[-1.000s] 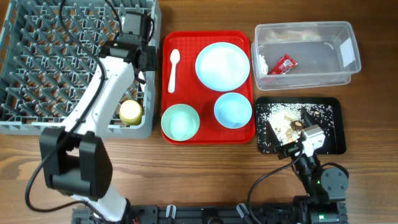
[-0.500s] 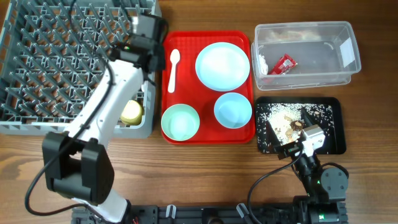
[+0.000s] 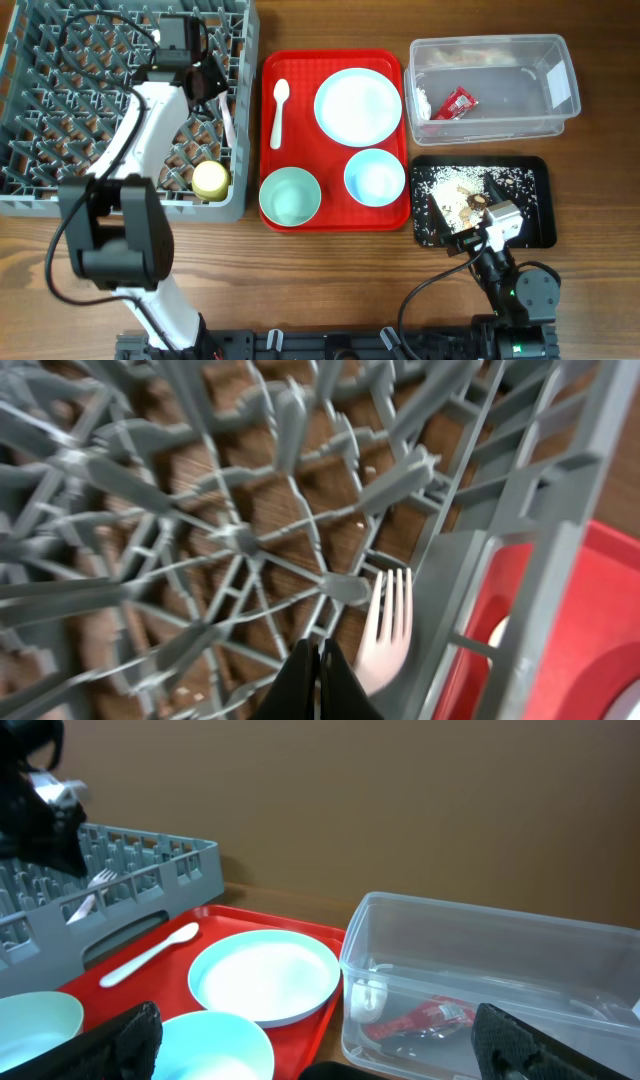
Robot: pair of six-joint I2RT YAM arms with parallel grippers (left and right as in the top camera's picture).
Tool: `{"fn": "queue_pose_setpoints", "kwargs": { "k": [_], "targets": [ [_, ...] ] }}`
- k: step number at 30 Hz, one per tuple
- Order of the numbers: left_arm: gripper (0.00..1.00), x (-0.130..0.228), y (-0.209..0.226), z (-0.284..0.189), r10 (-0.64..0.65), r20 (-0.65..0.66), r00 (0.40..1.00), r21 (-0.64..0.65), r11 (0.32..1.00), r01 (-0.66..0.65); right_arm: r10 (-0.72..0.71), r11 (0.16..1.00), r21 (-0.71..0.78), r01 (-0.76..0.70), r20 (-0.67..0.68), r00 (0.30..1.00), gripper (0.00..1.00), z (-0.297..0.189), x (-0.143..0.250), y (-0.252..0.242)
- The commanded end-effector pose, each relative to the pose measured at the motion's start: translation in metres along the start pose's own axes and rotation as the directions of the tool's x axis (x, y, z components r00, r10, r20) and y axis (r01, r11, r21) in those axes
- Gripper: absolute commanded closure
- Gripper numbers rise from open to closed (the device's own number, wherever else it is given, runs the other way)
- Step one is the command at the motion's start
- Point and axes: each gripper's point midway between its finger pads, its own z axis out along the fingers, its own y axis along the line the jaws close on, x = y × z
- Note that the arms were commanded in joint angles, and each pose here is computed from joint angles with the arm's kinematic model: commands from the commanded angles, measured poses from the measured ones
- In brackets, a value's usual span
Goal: Sort waste into correct bins and load items into the dishwasher rack
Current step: 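Carry the fork with the left gripper into the dish rack and release, then reach the left gripper back to the white spoon and grasp it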
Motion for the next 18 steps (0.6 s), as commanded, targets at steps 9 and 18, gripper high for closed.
{"fn": "queue_pose_setpoints", "kwargs": {
  "k": [9, 18],
  "targets": [
    [0.96, 0.0, -0.054, -0.015, -0.004, -0.048, 0.999, 0.301, 0.953, 0.018, 0.01, 1.0, -0.011, -0.01, 0.005, 1.0, 0.0, 0.0, 0.002, 0.002],
    [0.52, 0.039, -0.094, -0.062, 0.174, -0.102, 0.979, 0.399, 0.909, -0.12, 0.01, 1.0, -0.01, -0.01, 0.005, 1.0, 0.0, 0.0, 0.002, 0.002]
  ]
}}
